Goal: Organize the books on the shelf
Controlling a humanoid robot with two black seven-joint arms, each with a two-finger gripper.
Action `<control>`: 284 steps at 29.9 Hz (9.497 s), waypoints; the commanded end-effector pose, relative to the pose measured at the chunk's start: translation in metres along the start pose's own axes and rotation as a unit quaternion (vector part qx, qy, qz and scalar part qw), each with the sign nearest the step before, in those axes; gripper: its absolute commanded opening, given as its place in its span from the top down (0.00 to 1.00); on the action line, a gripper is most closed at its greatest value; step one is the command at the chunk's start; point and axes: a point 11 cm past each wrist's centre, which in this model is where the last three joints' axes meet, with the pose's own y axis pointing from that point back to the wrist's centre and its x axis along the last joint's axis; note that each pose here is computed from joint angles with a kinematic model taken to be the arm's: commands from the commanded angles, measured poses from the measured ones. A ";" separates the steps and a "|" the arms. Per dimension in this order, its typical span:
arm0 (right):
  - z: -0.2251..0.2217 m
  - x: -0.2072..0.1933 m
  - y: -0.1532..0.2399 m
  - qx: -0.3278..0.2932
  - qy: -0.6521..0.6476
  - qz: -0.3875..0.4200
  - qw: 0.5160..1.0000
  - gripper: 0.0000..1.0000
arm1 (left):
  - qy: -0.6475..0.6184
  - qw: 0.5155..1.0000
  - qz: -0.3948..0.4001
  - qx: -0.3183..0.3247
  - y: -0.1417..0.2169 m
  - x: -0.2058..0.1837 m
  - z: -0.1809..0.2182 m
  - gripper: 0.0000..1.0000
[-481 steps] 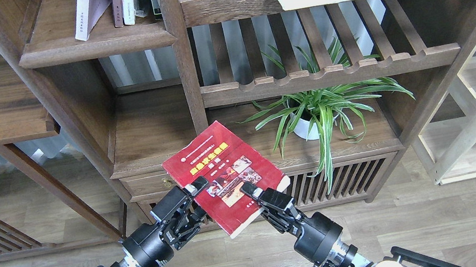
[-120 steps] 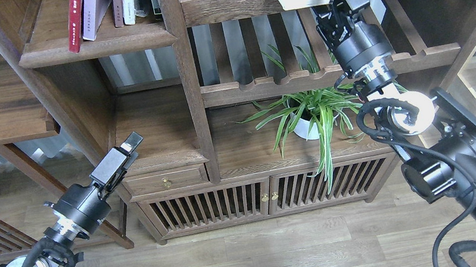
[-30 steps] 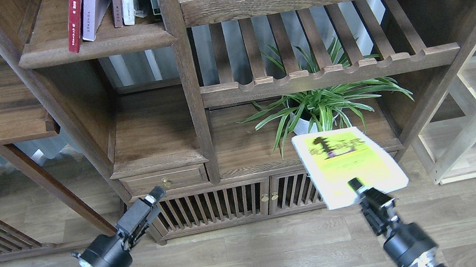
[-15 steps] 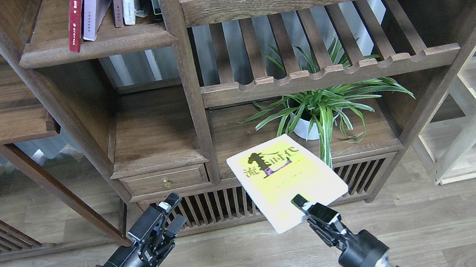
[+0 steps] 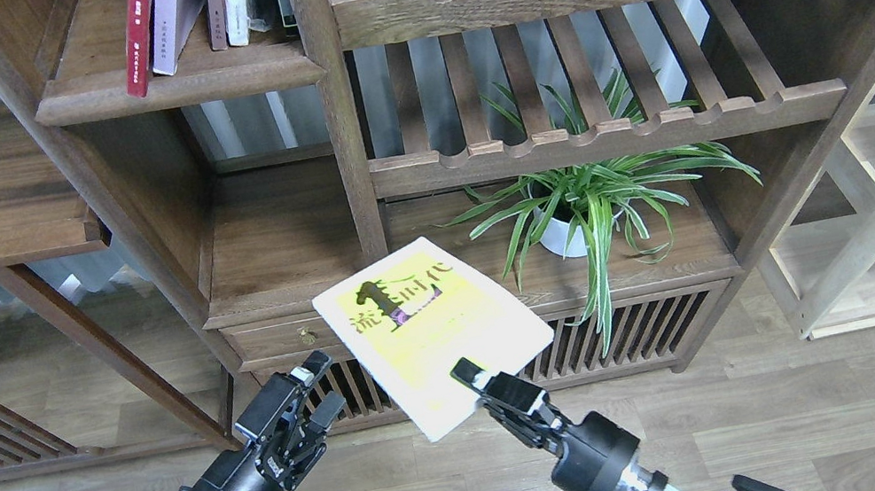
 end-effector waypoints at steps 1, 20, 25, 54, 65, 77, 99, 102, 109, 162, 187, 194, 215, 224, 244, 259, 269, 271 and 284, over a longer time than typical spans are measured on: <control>0.011 -0.004 -0.007 -0.015 -0.004 -0.009 1.000 0.96 | -0.004 1.000 0.000 -0.001 -0.003 -0.001 0.005 0.02; 0.028 -0.010 -0.013 -0.035 -0.012 -0.020 0.999 0.96 | -0.020 1.000 -0.013 -0.002 -0.008 -0.014 0.014 0.49; 0.027 -0.010 -0.013 -0.035 -0.011 -0.020 0.999 0.96 | -0.020 1.000 -0.016 -0.003 -0.008 -0.015 0.016 0.62; 0.015 -0.012 -0.016 -0.025 -0.003 -0.022 0.999 0.95 | -0.009 1.000 -0.022 -0.006 0.009 -0.019 0.014 0.97; 0.005 -0.008 -0.013 -0.016 0.005 -0.016 1.000 0.88 | 0.000 1.000 -0.015 -0.011 0.016 -0.013 0.010 0.98; -0.065 0.012 0.019 0.055 0.050 0.030 0.997 0.24 | -0.031 0.999 -0.017 -0.004 0.013 -0.023 0.021 0.98; -0.132 0.031 0.028 0.141 0.059 0.069 0.986 0.19 | -0.471 0.879 0.063 -0.036 0.065 -0.121 0.094 0.98; -0.138 0.031 0.027 0.146 0.059 0.070 0.985 0.19 | -0.508 0.858 0.050 -0.054 0.070 -0.148 0.099 0.98; -0.146 0.029 0.022 0.155 0.057 0.066 0.984 0.19 | -0.572 0.812 0.061 -0.098 0.086 -0.183 0.115 0.98; -0.178 0.016 0.022 0.212 0.048 0.044 0.975 0.19 | -0.676 0.684 0.024 -0.275 0.092 -0.321 0.191 0.97; -0.183 0.008 0.021 0.218 0.051 0.033 0.974 0.19 | -0.687 0.689 0.037 -0.228 0.052 -0.347 0.225 0.96; -0.185 0.007 0.021 0.219 0.052 0.033 0.974 0.19 | -0.675 0.701 0.043 -0.226 0.040 -0.349 0.238 0.97; -0.189 0.003 0.022 0.229 0.050 0.025 0.972 0.19 | -0.679 0.708 0.083 -0.175 -0.058 -0.397 0.243 0.97; -0.189 0.004 0.025 0.231 0.049 0.027 0.971 0.19 | -0.675 0.714 0.104 -0.155 -0.074 -0.389 0.246 0.86; -0.186 0.007 0.028 0.232 0.046 0.031 0.971 0.19 | -0.677 0.718 0.067 -0.146 -0.108 -0.410 0.214 0.49; -0.188 0.007 0.028 0.231 0.049 0.032 0.971 0.05 | -0.710 0.681 0.020 -0.179 -0.069 -0.451 0.199 0.38; -0.190 0.001 0.027 0.225 0.055 0.026 0.973 0.05 | -0.721 0.671 -0.031 -0.170 -0.022 -0.442 0.170 0.28; -0.192 0.000 0.029 0.224 0.058 0.026 0.972 0.05 | -0.724 0.667 -0.039 -0.171 -0.017 -0.442 0.165 0.17; -0.200 -0.001 0.034 0.226 0.069 0.029 0.971 0.01 | -0.676 0.724 -0.125 -0.060 -0.002 -0.361 0.131 0.04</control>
